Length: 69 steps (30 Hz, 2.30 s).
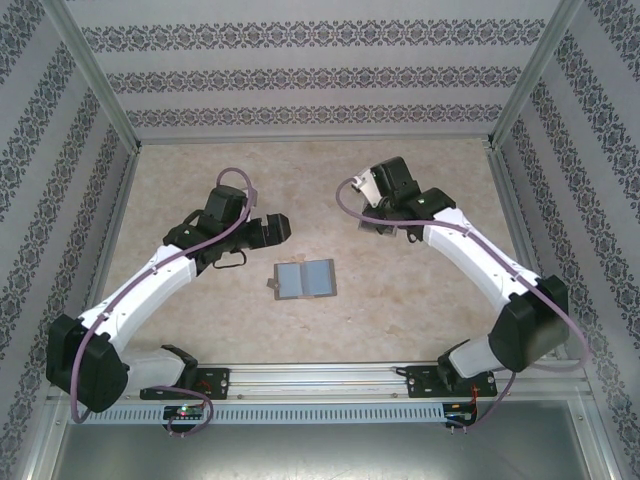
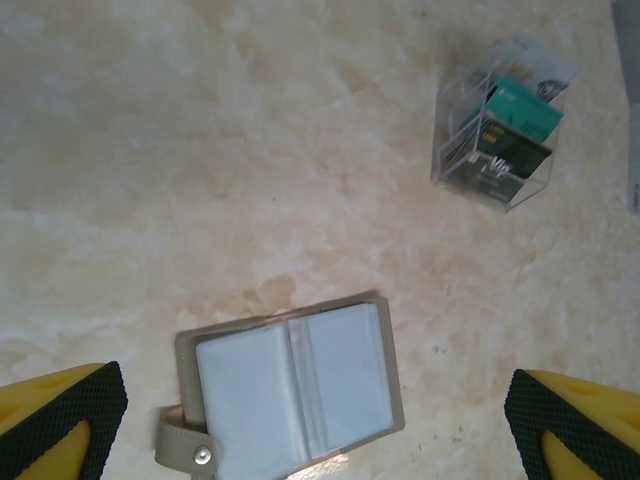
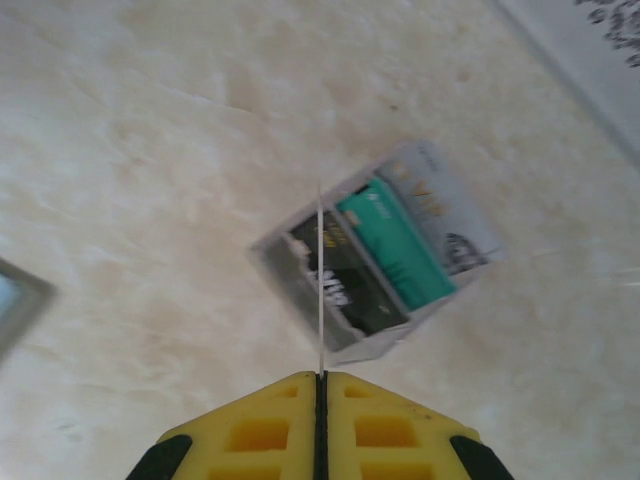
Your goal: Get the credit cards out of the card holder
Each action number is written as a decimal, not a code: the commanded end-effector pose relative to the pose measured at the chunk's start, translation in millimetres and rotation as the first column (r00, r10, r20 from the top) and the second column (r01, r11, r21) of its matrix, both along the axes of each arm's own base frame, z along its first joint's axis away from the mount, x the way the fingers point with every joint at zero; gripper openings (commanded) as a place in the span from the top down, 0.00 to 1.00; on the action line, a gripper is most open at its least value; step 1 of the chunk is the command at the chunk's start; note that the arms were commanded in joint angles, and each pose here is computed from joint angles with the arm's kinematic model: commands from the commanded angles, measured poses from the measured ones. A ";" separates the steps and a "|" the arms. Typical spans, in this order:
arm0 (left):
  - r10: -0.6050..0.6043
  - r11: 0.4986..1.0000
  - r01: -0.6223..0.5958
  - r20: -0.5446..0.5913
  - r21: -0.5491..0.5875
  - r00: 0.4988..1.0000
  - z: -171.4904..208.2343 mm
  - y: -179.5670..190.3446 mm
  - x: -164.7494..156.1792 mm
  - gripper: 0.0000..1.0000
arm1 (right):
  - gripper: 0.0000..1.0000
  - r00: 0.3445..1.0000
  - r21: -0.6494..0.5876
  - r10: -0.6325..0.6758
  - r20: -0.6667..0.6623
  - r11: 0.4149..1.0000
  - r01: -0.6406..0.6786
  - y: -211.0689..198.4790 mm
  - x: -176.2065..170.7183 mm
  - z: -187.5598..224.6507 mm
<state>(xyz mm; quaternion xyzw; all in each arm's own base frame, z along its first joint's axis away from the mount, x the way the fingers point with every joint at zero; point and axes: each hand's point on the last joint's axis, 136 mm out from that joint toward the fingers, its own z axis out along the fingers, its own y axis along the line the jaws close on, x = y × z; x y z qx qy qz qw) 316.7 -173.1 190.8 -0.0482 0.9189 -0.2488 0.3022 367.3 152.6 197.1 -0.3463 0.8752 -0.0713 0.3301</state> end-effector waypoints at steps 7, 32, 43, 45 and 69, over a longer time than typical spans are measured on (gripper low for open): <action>0.007 0.999 -0.008 0.023 0.045 1.000 4.4 12.7 2.7 0.00 | 1.00 0.991 -0.389 0.127 0.050 0.916 -0.098 -23.1 57.3 -14.1; 0.028 0.998 -0.028 0.008 0.048 1.000 1.4 23.5 10.1 0.00 | 1.00 0.992 -0.433 0.110 -0.067 0.892 -0.128 -38.0 102.7 -85.3; 0.033 0.999 -0.032 -0.008 0.044 0.999 -3.8 25.2 10.7 0.00 | 0.97 0.993 -0.416 0.083 -0.079 0.903 -0.108 -41.8 109.4 -93.4; 0.035 0.998 -0.034 -0.009 0.044 0.999 -3.9 25.9 10.9 0.00 | 0.84 0.997 -0.427 0.055 -0.055 0.901 -0.074 -47.4 114.1 -90.5; 0.064 0.998 -0.063 -0.041 0.012 0.997 -11.4 33.0 -11.3 0.00 | 0.62 0.985 -0.075 -0.150 -0.089 0.987 0.143 -48.8 87.7 -61.4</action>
